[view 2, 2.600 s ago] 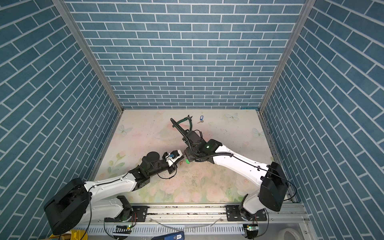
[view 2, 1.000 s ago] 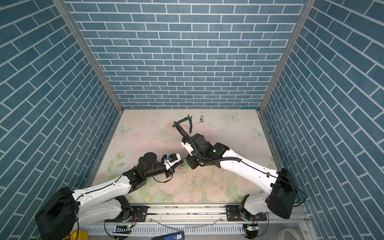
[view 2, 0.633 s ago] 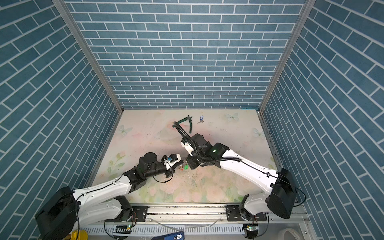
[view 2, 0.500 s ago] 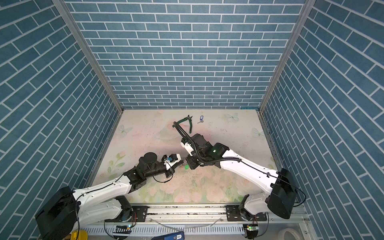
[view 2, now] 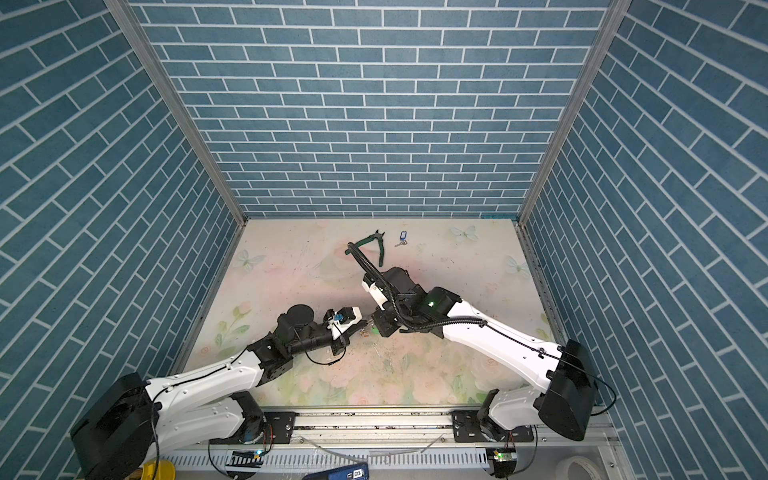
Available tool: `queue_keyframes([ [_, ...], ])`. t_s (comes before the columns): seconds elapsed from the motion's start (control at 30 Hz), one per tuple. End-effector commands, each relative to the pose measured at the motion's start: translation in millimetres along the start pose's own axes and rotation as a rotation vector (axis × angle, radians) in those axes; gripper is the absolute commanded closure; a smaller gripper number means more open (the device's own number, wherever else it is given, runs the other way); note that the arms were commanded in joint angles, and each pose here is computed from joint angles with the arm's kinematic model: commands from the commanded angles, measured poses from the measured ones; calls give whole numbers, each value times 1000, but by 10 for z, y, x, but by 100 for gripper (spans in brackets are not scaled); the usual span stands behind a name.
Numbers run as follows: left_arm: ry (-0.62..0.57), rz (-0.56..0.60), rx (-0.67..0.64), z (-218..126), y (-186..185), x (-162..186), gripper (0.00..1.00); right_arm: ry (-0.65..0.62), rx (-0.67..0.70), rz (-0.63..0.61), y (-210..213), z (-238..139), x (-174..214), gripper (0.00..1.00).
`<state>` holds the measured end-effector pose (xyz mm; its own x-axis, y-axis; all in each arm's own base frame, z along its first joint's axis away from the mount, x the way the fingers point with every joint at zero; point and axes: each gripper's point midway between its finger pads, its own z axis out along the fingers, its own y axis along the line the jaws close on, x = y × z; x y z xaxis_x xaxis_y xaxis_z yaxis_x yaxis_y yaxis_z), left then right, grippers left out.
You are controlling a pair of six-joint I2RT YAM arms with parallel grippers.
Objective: Put the keys on the keyring
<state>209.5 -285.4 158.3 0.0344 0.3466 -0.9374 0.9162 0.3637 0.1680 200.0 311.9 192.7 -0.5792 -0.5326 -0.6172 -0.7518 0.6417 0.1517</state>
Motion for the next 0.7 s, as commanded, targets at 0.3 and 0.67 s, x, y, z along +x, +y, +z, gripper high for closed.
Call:
queue_keyframes([
  [0.3,-116,-146,12,-107,15,-404,77,-225,78,42,-169,-192,-280,100],
  [0.67,-244,-198,-35,-359,120,-864,64,-409,-53,-78,45,-397,-318,100],
])
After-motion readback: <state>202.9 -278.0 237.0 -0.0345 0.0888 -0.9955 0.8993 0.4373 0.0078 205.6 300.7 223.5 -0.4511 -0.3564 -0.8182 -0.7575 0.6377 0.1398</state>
